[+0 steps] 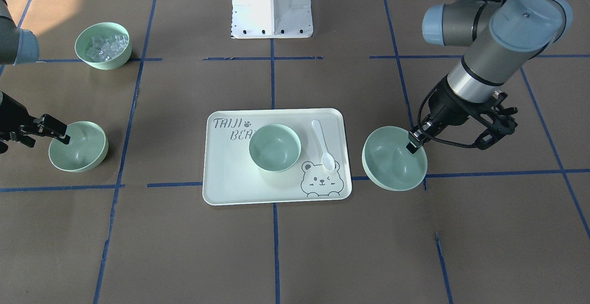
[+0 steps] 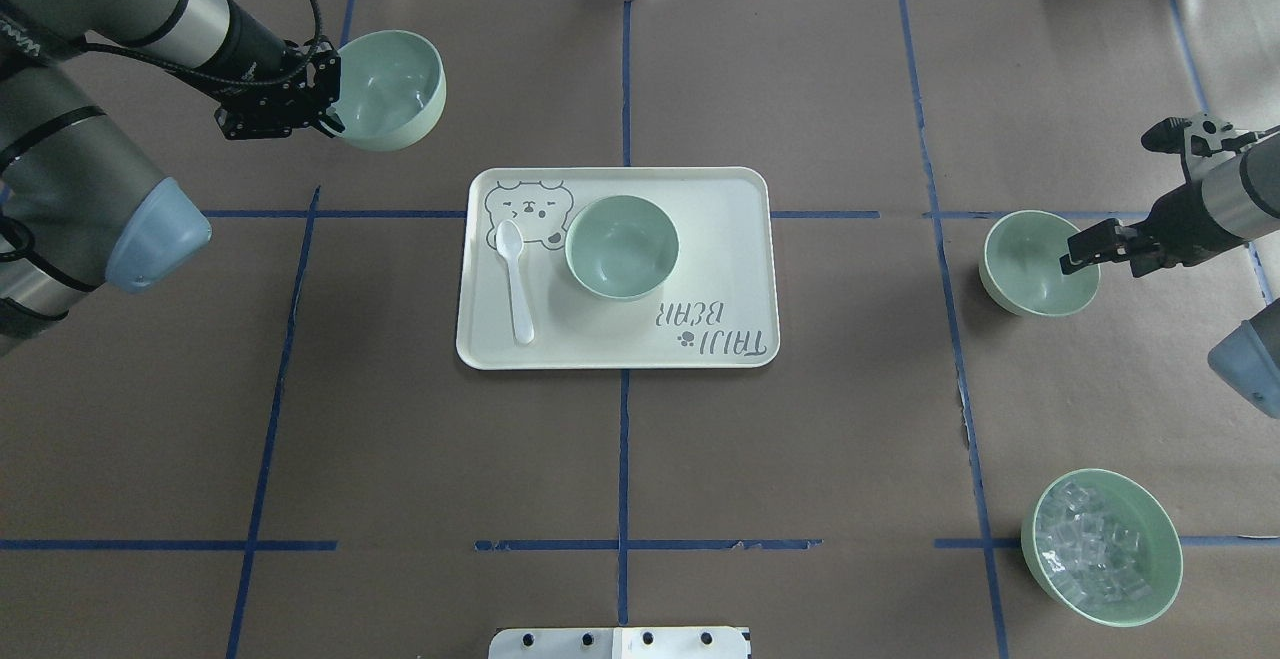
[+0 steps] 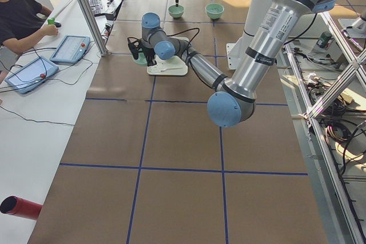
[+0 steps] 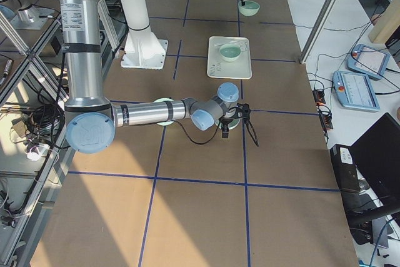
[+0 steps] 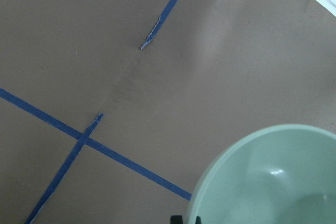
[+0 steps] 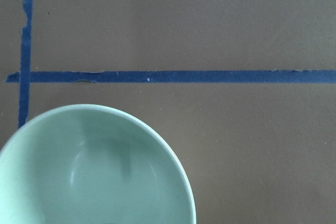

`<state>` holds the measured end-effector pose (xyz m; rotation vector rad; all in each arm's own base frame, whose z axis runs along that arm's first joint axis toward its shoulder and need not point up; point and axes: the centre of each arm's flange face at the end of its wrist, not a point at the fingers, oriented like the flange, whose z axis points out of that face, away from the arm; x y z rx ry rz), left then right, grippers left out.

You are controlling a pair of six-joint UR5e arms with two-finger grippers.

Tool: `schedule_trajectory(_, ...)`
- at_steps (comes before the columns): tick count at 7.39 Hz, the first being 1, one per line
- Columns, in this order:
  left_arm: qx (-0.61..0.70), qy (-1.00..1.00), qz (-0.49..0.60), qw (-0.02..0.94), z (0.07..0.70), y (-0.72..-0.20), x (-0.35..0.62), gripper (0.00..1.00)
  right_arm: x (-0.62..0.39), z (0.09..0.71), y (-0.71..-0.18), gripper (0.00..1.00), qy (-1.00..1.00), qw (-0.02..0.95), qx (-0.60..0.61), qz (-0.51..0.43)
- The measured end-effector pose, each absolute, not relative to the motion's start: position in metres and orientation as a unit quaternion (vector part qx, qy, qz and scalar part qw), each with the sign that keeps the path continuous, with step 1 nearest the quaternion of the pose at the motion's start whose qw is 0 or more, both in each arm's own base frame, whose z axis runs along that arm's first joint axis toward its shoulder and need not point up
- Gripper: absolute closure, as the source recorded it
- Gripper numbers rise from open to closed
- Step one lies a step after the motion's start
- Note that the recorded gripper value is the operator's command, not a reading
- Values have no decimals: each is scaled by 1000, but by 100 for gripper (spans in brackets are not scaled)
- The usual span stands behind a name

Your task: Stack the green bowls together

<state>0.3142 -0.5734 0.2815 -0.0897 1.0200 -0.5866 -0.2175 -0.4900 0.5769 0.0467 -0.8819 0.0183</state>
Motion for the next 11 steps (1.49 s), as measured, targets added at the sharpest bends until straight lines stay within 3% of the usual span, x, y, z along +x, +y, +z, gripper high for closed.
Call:
schedule_trajectory(1,-50,482,-277,829,275,-568,330,100,-222,581,-488,90,-422,906,21,7)
schedule_trajectory(2,-57,484,-280,827,268,-564,344,100,-225,584,-487,100,-419,908,19,5)
schedule_trajectory(11,-37,487,-281,826,193,-506,499,100,-184,544,-517,100,-484,875,11,20)
